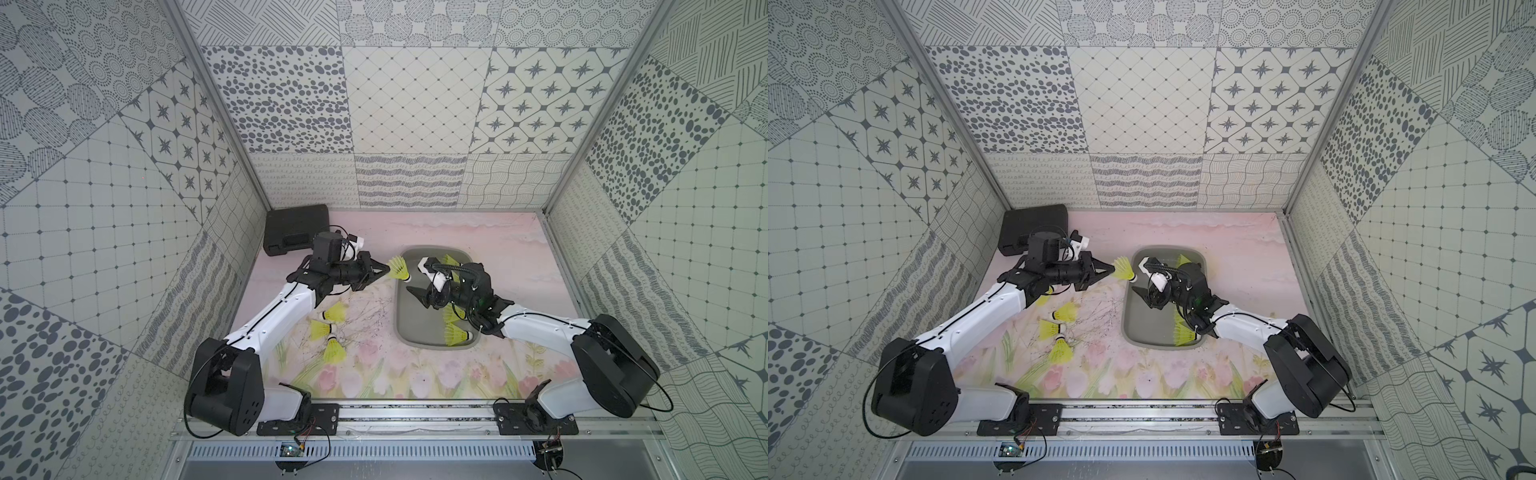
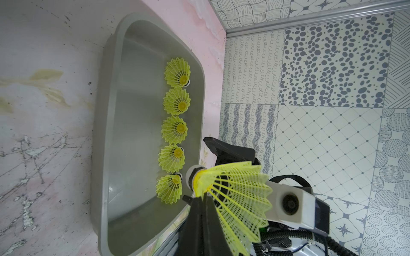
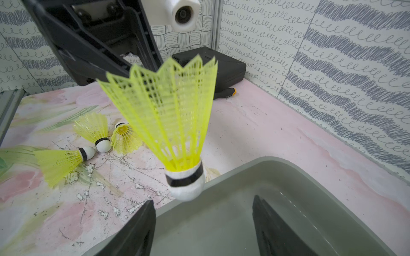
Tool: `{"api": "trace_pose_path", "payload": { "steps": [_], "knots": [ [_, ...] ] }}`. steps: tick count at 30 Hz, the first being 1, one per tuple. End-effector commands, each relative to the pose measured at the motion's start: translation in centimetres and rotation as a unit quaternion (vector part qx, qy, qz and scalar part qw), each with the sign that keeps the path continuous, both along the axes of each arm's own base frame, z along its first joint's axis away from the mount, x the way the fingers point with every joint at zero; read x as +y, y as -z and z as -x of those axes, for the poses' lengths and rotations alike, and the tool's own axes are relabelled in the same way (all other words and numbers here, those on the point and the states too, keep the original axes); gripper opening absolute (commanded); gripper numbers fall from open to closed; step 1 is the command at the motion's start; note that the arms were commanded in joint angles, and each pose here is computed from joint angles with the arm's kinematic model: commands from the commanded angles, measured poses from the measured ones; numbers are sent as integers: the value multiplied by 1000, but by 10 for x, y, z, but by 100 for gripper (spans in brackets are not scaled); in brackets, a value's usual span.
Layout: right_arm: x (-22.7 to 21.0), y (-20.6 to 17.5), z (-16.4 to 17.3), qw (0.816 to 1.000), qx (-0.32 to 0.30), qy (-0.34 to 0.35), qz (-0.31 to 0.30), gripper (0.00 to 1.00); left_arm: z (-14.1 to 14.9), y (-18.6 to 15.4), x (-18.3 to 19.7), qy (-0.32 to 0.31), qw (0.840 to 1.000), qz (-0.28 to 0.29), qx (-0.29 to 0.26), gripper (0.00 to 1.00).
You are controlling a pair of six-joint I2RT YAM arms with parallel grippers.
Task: Put the shuttlecocks into the storage box
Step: Pick up the shuttlecock at the center of the board.
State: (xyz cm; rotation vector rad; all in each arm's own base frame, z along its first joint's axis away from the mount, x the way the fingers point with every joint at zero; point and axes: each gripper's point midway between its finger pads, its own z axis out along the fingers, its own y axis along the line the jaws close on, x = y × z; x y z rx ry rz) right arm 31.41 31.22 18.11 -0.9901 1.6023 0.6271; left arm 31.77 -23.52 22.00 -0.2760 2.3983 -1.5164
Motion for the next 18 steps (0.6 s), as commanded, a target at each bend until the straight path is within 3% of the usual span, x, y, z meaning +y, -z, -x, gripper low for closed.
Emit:
{"api": "trace_pose_path", "payload": {
  "steps": [1, 10, 18],
  "knots": [
    [14, -24, -2, 999, -38, -25, -23, 70, 3, -18, -9, 13, 999, 32, -12, 0],
    [21, -22, -2, 999, -37, -31, -16, 59, 3, -15, -11, 15, 999, 35, -7, 0],
    [23, -17, -4, 999, -30, -28, -10, 37, 3, -16, -13, 16, 999, 42, -6, 0]
  ]
}}
